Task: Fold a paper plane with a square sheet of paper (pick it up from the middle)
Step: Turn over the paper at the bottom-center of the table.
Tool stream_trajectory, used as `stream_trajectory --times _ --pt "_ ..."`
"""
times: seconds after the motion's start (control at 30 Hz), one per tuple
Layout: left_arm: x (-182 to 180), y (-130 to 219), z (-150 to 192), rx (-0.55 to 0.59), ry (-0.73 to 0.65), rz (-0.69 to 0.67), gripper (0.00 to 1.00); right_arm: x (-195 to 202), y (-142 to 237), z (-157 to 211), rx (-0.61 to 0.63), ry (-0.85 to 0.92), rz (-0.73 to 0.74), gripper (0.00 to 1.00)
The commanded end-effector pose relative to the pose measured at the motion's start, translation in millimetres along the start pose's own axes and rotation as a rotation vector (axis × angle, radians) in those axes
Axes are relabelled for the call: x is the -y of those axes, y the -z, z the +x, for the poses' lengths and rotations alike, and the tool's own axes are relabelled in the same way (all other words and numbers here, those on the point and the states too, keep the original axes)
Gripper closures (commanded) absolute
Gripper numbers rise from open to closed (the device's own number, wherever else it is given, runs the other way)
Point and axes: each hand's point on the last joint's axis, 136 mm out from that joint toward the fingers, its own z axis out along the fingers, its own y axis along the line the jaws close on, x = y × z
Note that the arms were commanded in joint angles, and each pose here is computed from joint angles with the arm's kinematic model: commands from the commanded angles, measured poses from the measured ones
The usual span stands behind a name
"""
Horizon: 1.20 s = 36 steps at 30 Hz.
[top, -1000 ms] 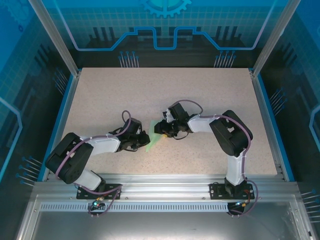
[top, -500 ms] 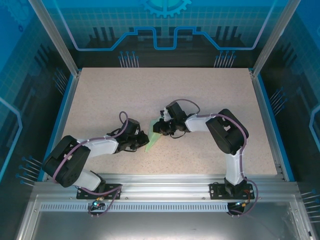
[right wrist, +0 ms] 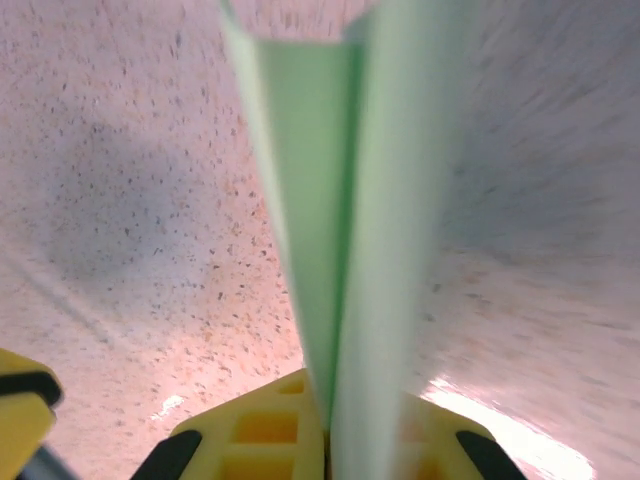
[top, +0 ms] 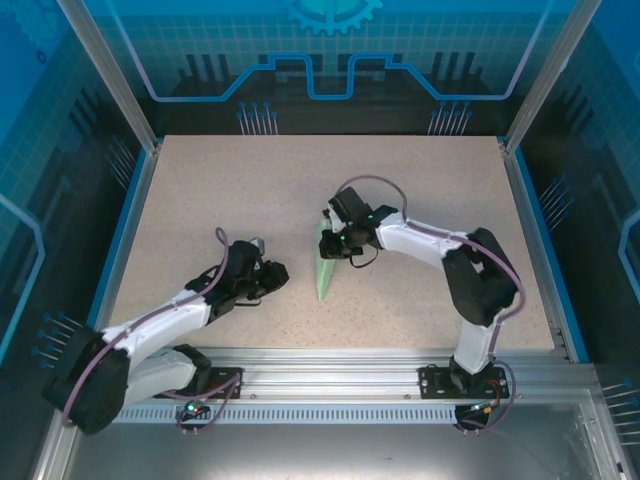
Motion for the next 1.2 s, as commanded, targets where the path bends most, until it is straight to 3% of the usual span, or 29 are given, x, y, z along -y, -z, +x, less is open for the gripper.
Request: stream_trajectory --times 0.0,0.17,0.27,0.37,0.67,0.93,1.07,1.17 --pt "-36 13 5 0.031 -0.007 -0.126 0.73 48 65 21 -0.052 0.211 0.425 0.93" --pt "-42 26 1 0.078 -0.015 -0.139 0.7 65 105 22 -0.067 0.325 0.754 0.93" --pt "-45 31 -1 0.096 -0.019 -0.152 0.7 68 99 26 -0.093 0.35 0.866 0.92" --pt "-50 37 -2 0.121 -0.012 -0.171 0.7 60 76 33 -0.123 0.349 0.881 0.91" --pt "-66 57 -4 0.186 0.023 -0.215 0.67 20 -11 55 -0.214 0.345 0.858 0.89" --pt "-68 64 0 0.196 0.034 -0.197 0.64 -28 -59 84 -0.274 0.341 0.693 0.8" --pt "-65 65 1 0.19 0.035 -0.185 0.63 -50 -61 88 -0.288 0.352 0.553 0.57" --pt "-63 63 3 0.173 0.037 -0.17 0.62 -66 -42 85 -0.242 0.363 0.445 0.46"
